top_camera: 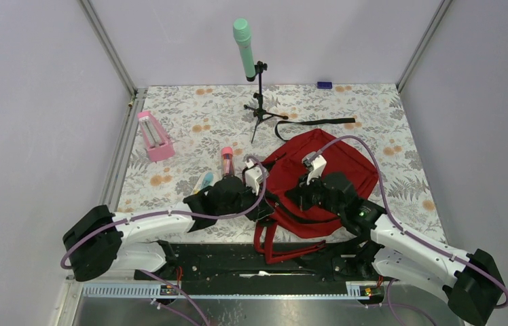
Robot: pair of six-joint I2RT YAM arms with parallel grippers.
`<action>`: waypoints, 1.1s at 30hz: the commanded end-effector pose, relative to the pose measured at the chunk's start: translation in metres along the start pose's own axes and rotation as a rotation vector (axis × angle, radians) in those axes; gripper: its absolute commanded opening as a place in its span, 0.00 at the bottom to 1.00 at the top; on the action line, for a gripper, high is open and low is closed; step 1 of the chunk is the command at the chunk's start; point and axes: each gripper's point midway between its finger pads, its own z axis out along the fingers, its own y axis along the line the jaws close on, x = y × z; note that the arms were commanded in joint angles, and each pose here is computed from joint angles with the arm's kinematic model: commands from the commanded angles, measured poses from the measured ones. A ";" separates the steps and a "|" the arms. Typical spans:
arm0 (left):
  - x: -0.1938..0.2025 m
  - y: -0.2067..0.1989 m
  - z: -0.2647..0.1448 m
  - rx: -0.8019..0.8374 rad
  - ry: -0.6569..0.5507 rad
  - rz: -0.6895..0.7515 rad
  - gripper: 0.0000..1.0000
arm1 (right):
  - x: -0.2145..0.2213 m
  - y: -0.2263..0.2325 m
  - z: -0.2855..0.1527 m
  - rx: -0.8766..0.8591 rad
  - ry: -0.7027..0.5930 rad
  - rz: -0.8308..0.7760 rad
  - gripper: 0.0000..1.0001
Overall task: Pack the student bag
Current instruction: Zip the student bag at the center of the board.
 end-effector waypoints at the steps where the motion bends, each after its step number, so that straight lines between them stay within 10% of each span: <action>1: -0.012 0.006 -0.007 -0.028 -0.135 -0.029 0.00 | -0.029 -0.022 0.002 0.157 -0.117 0.095 0.00; 23: -0.032 0.021 -0.025 -0.160 -0.216 0.002 0.00 | -0.018 -0.044 -0.028 0.275 -0.096 0.030 0.01; 28: -0.039 -0.019 -0.016 0.027 -0.116 0.008 0.00 | -0.018 -0.022 -0.034 0.153 -0.027 -0.085 0.57; 33: -0.045 -0.033 -0.019 0.093 -0.052 -0.039 0.00 | -0.026 0.002 -0.043 0.046 -0.035 -0.183 0.66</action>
